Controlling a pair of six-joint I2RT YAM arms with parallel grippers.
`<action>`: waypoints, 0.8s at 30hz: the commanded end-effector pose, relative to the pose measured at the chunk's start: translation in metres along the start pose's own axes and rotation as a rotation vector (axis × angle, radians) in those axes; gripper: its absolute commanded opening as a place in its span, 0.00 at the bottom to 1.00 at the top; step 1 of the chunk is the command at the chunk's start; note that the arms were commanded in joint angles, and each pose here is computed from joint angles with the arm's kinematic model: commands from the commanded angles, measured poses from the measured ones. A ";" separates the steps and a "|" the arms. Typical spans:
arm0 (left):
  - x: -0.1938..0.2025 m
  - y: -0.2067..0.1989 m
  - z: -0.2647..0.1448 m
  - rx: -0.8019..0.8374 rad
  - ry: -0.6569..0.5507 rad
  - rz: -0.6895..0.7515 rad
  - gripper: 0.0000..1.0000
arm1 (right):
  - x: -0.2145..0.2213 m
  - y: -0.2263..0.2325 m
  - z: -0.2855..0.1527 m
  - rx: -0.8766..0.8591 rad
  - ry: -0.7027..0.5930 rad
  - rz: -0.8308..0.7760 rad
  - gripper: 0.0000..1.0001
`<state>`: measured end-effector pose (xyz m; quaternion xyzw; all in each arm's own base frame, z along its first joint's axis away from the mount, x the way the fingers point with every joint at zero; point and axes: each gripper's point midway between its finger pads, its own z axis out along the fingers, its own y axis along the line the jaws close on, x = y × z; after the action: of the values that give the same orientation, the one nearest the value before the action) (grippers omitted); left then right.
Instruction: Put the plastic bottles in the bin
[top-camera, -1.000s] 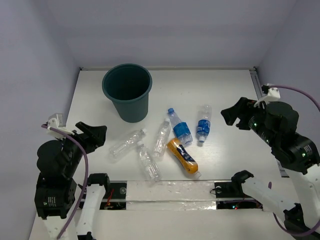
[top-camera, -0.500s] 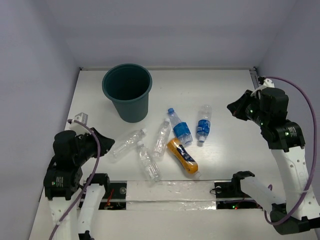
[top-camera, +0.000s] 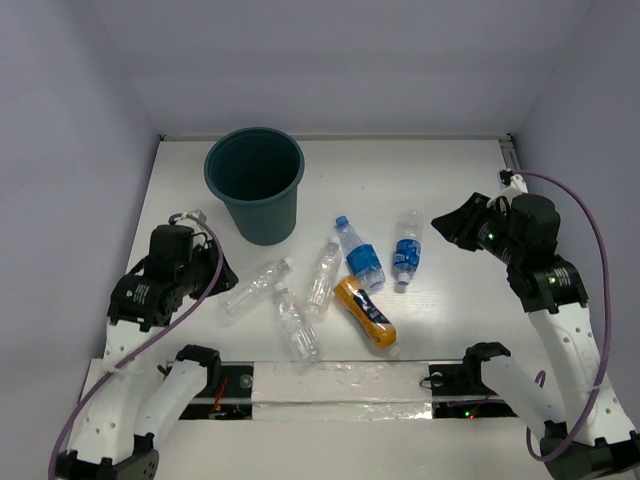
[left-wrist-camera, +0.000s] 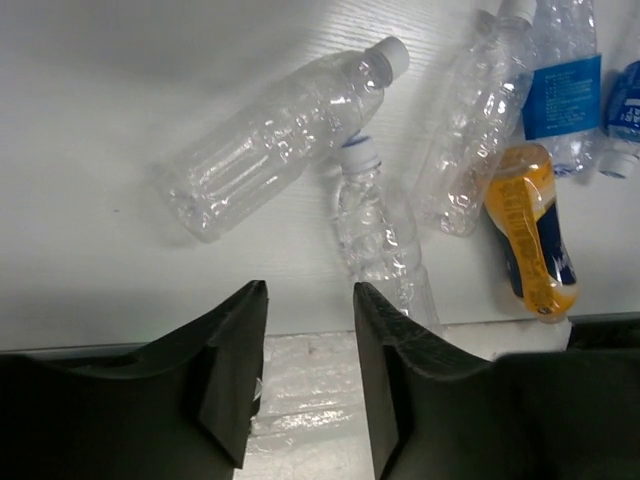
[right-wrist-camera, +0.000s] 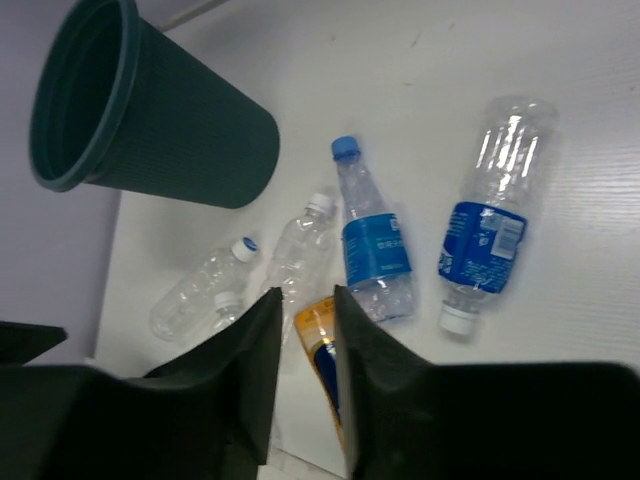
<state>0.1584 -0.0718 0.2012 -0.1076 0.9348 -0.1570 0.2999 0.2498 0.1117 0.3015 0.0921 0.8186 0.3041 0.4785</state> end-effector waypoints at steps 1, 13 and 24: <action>-0.031 -0.008 0.007 -0.012 -0.094 0.067 0.40 | -0.006 0.020 0.002 -0.125 -0.042 0.004 0.37; -0.050 -0.057 0.061 -0.013 -0.150 0.388 0.56 | 0.002 0.020 -0.002 -0.150 -0.029 -0.029 0.59; -0.025 -0.066 0.121 -0.076 0.011 0.494 0.66 | 0.002 0.018 -0.008 -0.135 -0.039 -0.043 0.67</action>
<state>0.2432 -0.1455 0.1384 0.1054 0.9475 -0.0520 0.2975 0.2395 0.1250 0.2940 0.0644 0.8075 0.3432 0.4754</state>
